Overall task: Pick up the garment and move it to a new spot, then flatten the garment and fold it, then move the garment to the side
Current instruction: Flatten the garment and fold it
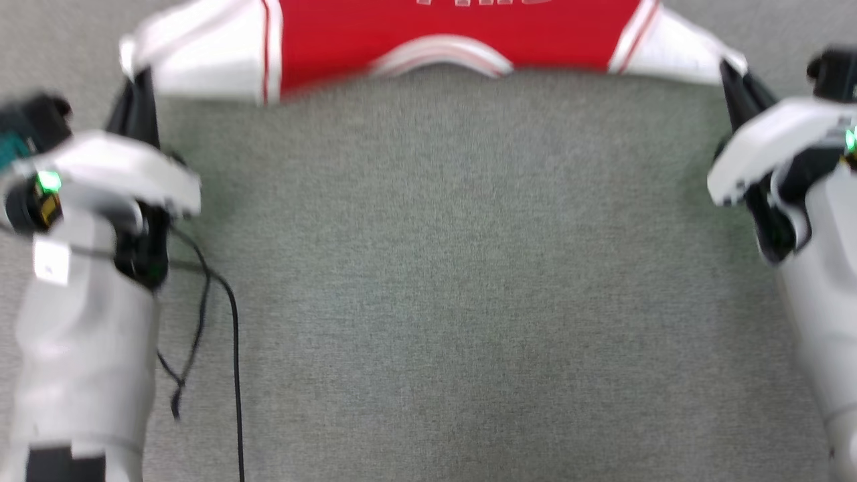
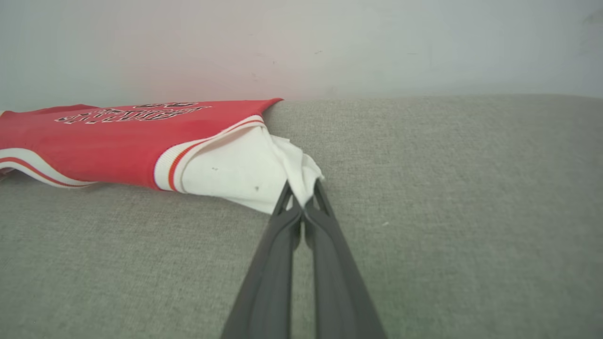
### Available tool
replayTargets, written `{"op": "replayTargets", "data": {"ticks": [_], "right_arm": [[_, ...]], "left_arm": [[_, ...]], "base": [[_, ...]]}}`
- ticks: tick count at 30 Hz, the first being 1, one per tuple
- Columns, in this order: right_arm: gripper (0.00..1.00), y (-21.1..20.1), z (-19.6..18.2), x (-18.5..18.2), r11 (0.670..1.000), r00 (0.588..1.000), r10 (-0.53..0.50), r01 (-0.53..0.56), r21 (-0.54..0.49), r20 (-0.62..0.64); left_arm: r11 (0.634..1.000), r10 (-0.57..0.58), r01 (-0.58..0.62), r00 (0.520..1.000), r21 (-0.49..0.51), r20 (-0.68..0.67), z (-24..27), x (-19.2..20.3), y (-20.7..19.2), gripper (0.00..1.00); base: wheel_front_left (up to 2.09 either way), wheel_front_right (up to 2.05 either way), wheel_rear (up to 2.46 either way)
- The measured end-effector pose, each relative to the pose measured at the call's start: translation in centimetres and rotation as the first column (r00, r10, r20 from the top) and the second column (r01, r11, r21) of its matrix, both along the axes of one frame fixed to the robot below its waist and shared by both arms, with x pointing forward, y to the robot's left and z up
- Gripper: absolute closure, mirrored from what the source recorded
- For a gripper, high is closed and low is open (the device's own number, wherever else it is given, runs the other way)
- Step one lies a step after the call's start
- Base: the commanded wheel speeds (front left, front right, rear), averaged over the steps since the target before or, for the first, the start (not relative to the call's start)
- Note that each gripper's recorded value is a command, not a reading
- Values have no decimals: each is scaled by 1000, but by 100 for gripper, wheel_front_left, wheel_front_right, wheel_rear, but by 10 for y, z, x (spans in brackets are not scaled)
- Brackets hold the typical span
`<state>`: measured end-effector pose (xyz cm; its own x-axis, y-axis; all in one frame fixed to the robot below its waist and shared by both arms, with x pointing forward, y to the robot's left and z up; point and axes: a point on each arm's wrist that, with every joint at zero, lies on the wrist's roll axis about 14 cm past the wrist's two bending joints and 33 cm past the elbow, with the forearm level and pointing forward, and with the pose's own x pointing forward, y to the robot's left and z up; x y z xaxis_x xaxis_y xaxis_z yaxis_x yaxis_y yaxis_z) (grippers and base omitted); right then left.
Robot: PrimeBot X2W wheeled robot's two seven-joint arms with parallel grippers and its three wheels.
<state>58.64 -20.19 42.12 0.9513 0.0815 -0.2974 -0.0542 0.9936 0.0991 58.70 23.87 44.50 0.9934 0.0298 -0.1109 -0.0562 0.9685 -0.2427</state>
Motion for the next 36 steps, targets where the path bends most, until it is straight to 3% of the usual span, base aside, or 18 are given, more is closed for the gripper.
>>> {"op": "replayTargets", "data": {"ticks": [2, 8, 16, 17, 29, 34, 35, 36], "right_arm": [[100, -10, 11, -31, 1000, 1000, -12, 12, 13, 22], [100, -19, 21, -82, 1000, 1000, -9, 9, 14, 26], [100, -28, 10, -166, 996, 998, -56, 58, 61, -42], [100, -26, 5, -195, 993, 995, -76, 82, 80, -69], [100, -19, -29, -310, 989, 945, -103, 131, 70, -309], [100, -14, -39, -328, 992, 925, -88, 115, 53, -369], [74, -12, -39, -328, 990, 924, -86, 121, 73, -371], [19, -9, -40, -328, 988, 922, -80, 124, 96, -378]], "left_arm": [[1000, 14, -14, 1000, -4, 15, 6, -39, 5, 100], [999, 44, -44, 998, -6, 35, 14, -98, 12, 100], [996, 91, -91, 996, 3, -9, 1, -181, 19, 100], [994, 108, -108, 994, 17, -18, -1, -207, 22, 100], [991, 126, -121, 989, 61, -79, -6, -288, 19, 100], [993, 116, -113, 989, 46, -88, -5, -300, 9, 100], [993, 110, -106, 990, 40, -85, -4, -301, 6, 100], [994, 104, -101, 991, 34, -81, -3, -300, 3, 100]], "base": [[0, 0, 0], [0, 0, 0], [0, 0, 0], [0, 0, 0], [0, 0, 0], [0, 0, 0], [0, 0, 0], [0, 0, 0]]}}
